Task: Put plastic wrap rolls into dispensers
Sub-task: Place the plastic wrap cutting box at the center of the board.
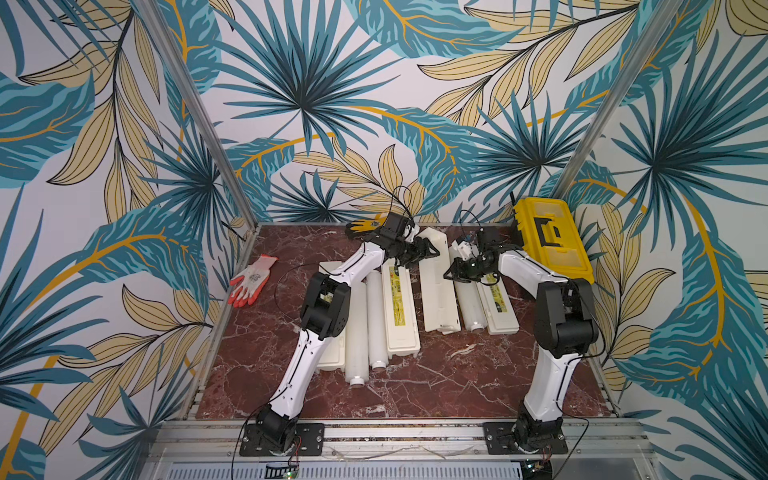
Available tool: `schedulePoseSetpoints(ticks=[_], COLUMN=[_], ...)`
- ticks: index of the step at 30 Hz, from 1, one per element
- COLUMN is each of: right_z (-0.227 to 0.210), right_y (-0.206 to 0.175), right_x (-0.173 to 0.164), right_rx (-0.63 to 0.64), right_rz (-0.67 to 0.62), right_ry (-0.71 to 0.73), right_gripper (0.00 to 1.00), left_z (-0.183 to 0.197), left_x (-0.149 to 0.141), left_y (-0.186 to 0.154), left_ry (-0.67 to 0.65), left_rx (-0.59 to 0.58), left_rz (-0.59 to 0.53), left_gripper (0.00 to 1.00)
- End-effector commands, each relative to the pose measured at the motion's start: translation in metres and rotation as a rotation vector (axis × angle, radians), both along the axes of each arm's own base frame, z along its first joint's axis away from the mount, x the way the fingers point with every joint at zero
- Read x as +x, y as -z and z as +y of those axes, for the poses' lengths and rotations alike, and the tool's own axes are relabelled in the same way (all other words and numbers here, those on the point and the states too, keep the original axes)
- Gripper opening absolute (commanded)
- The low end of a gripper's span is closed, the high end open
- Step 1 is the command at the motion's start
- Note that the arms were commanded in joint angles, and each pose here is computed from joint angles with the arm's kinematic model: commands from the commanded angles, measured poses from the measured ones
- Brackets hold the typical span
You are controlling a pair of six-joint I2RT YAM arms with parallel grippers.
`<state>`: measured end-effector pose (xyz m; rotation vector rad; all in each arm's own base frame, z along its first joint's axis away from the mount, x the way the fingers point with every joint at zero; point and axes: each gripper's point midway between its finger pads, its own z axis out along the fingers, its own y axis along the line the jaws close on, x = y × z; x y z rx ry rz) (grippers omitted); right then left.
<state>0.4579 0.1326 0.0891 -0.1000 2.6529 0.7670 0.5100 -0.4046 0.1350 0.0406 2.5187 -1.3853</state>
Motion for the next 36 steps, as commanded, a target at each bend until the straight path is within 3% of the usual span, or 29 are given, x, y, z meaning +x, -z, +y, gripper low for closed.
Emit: schedulePoseSetpoints(ticks=[1, 9, 10, 12, 20, 22, 24, 27, 30, 36], right_z=[-0.001, -0.014, -0.015, -0.016, -0.011, -0.010, -0.009, -0.005, -0.007, -0.035], right_y=[0.013, 0.014, 0.014, 0.013, 0.019, 0.022, 0.019, 0.006, -0.013, -0.059], right_x=[-0.007, -0.015, -0.016, -0.016, -0.011, -0.011, -0.010, -0.009, -0.010, -0.007], right_rx=[-0.053, -0.221, -0.260, -0.312, -0.304, -0.321, -0.325, -0.301, -0.302, -0.418], right_rz=[0.037, 0.084, 0.092, 0.107, 0.148, 0.163, 0.158, 0.133, 0.107, -0.013], right_ry=[0.013, 0.033, 0.025, 0.021, 0.073, 0.074, 0.079, 0.080, 0.098, 0.122], right_gripper=[0.05, 0.04, 0.05, 0.07, 0.15, 0.26, 0.46, 0.67, 0.75, 0.78], left_z=[0.007, 0.025, 0.030, 0.039, 0.043, 0.042, 0.044, 0.053, 0.072, 0.111], left_x=[-0.005, 0.001, 0.000, 0.003, 0.003, 0.003, 0.003, 0.006, 0.013, 0.017], left_y=[0.008, -0.015, -0.033, -0.037, -0.056, -0.061, -0.069, -0.087, -0.109, -0.125], left_ry=[-0.010, -0.068, -0.085, -0.114, -0.095, -0.083, -0.079, -0.070, -0.084, -0.113], left_rx=[0.061, 0.168, 0.181, 0.223, 0.233, 0.229, 0.227, 0.221, 0.213, 0.230], left_rz=[-0.006, -0.122, -0.162, -0.200, -0.276, -0.294, -0.317, -0.371, -0.417, -0.451], left_gripper=[0.99, 0.99, 1.00, 0.99, 1.00, 1.00, 1.00, 1.00, 1.00, 0.99])
